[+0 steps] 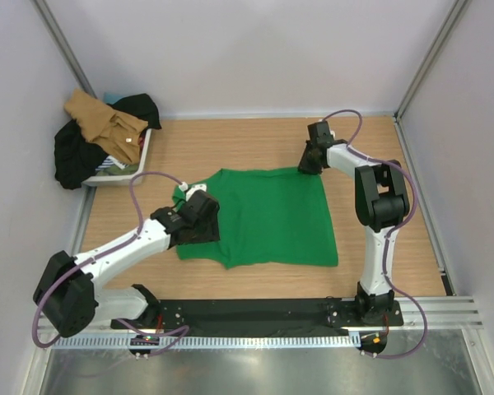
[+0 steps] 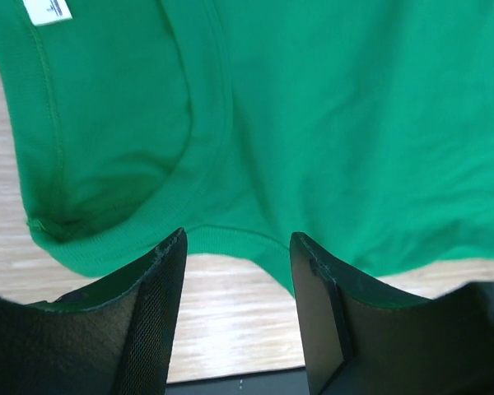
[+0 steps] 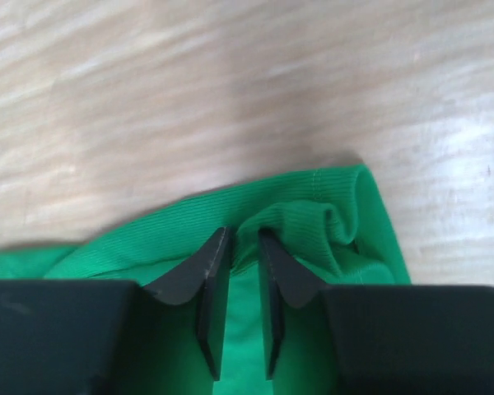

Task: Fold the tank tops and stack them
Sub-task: Fold the tank top

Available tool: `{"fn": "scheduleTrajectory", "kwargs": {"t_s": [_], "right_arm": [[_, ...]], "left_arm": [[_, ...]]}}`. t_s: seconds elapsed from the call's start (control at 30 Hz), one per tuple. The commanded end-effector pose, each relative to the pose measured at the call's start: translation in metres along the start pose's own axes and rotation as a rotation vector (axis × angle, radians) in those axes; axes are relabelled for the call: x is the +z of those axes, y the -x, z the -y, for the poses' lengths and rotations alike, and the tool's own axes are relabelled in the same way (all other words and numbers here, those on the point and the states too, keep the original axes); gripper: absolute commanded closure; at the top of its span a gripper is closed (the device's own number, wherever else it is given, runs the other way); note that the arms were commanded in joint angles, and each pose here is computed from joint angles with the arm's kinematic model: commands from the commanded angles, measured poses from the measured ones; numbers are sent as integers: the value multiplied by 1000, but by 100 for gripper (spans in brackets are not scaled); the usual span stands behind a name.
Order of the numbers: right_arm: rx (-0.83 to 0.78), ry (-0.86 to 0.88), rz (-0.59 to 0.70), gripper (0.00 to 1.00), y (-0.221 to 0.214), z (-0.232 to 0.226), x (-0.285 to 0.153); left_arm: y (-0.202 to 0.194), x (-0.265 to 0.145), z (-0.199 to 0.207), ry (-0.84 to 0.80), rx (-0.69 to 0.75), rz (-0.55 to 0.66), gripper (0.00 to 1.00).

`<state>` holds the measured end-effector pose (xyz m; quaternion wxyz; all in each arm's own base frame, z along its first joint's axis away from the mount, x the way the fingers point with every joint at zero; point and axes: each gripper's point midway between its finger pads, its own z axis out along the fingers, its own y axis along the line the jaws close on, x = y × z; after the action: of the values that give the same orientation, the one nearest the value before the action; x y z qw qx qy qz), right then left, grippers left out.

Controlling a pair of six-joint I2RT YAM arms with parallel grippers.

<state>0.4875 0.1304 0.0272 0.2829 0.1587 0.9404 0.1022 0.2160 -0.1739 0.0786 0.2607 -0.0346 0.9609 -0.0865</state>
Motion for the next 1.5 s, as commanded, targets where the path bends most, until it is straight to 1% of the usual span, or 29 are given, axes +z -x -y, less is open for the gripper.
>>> {"fn": "scheduleTrajectory", "kwargs": {"t_s": [0.0,0.03,0.07,0.17,0.27,0.33,0.37,0.4,0.43,0.5,0.57,0.6,0.67,0.7,0.77,0.83,0.87,0.93,1.0,1.1,1.17,1.2,1.3,1.33,1.47], "right_arm": [[28,-57,93,83,35,3,3],[39,-65,112,89,44,4,3],[56,-77,114,97,47,11,6],[96,-89,115,98,53,19,14],[122,-95,122,95,60,25,19],[135,-97,136,68,66,28,20],[138,-89,144,60,70,26,20],[136,-62,132,49,71,22,18],[131,-60,125,46,74,19,12],[119,-52,150,43,82,16,-5],[107,-44,176,43,88,15,-20],[106,-32,205,43,96,12,-37],[97,-47,200,42,88,18,-43],[91,-36,219,43,91,15,-58],[85,-40,188,43,77,21,-63],[83,-27,192,43,72,22,-76],[81,-41,167,44,59,28,-74],[76,-62,159,48,51,36,-77],[73,-90,150,51,41,44,-77],[70,-102,127,55,29,50,-73],[71,-116,114,54,22,55,-69],[71,-121,114,53,21,57,-68],[66,-152,101,47,15,64,-60],[66,-160,107,46,19,65,-60],[54,-209,97,46,20,72,-49]], "left_arm": [[30,6,3,14,-31,92,45],[33,8,-1,31,-34,97,45],[35,13,-8,55,-52,94,45],[42,19,-17,79,-75,104,45],[55,22,-31,123,-107,137,45],[65,21,-36,135,-130,163,45],[69,20,-38,139,-138,174,45],[75,20,-43,156,-150,192,45],[81,19,-44,162,-153,205,45],[89,17,-52,194,-165,230,45],[96,16,-55,203,-175,247,45],[100,16,-57,207,-187,257,45],[106,18,-59,208,-200,274,44],[112,18,-62,215,-211,284,44],[120,23,-68,239,-222,308,44],[133,28,-78,265,-255,333,41],[136,31,-80,267,-262,328,41],[147,41,-88,287,-279,324,41],[156,51,-94,341,-250,330,41],[165,68,-98,379,-232,296,41],[173,74,-95,368,-234,286,42],[170,84,-97,378,-224,264,41],[180,91,-100,412,-199,273,42],[177,99,-104,426,-194,254,42],[185,112,-103,417,-193,237,45]]}}
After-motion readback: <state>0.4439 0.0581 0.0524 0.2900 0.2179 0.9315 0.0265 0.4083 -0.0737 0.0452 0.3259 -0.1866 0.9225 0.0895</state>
